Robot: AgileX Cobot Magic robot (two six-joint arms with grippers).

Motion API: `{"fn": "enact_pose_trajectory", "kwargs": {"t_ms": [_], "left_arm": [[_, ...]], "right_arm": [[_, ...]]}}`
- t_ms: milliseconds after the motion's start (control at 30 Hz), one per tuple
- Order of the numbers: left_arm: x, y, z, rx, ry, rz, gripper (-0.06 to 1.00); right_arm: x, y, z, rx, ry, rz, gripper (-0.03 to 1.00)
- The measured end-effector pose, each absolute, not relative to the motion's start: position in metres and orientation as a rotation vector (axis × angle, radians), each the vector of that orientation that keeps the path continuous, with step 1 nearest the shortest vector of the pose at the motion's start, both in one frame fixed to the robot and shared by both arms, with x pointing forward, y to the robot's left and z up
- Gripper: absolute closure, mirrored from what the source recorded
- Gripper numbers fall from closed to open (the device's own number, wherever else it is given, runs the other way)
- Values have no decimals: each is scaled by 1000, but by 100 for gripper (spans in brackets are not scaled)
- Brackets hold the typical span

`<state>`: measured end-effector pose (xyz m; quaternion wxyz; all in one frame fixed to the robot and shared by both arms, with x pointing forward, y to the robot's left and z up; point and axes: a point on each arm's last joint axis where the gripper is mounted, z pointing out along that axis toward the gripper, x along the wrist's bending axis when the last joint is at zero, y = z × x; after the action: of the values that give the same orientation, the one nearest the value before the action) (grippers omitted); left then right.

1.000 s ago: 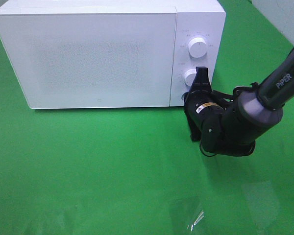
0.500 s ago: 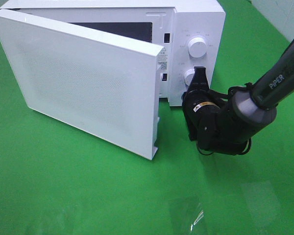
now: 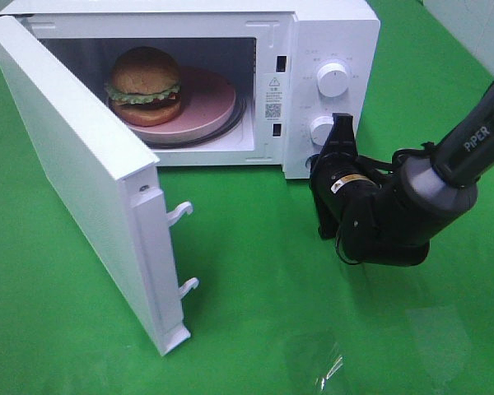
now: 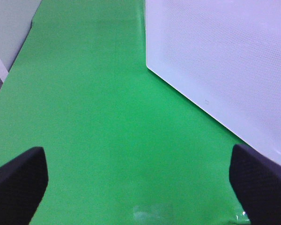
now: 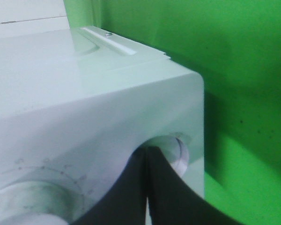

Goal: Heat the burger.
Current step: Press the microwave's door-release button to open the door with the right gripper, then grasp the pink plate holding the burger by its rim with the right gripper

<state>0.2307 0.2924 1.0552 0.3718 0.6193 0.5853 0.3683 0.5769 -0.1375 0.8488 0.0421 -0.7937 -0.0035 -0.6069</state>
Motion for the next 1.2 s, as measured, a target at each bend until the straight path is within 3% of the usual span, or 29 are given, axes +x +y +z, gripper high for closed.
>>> {"fn": "enact_pose_trajectory", "kwargs": {"t_ms": [667, 900, 1200], "left_arm": [[231, 292, 1055, 1587, 1500, 944, -3], [231, 292, 1055, 1587, 1500, 944, -3], [231, 292, 1055, 1587, 1500, 944, -3]], "right_arm": [[531, -144, 882, -2525, -374, -1603, 93], [515, -139, 917, -2507, -1029, -1546, 90], [498, -142, 922, -2470, -1578, -1312, 88]]}}
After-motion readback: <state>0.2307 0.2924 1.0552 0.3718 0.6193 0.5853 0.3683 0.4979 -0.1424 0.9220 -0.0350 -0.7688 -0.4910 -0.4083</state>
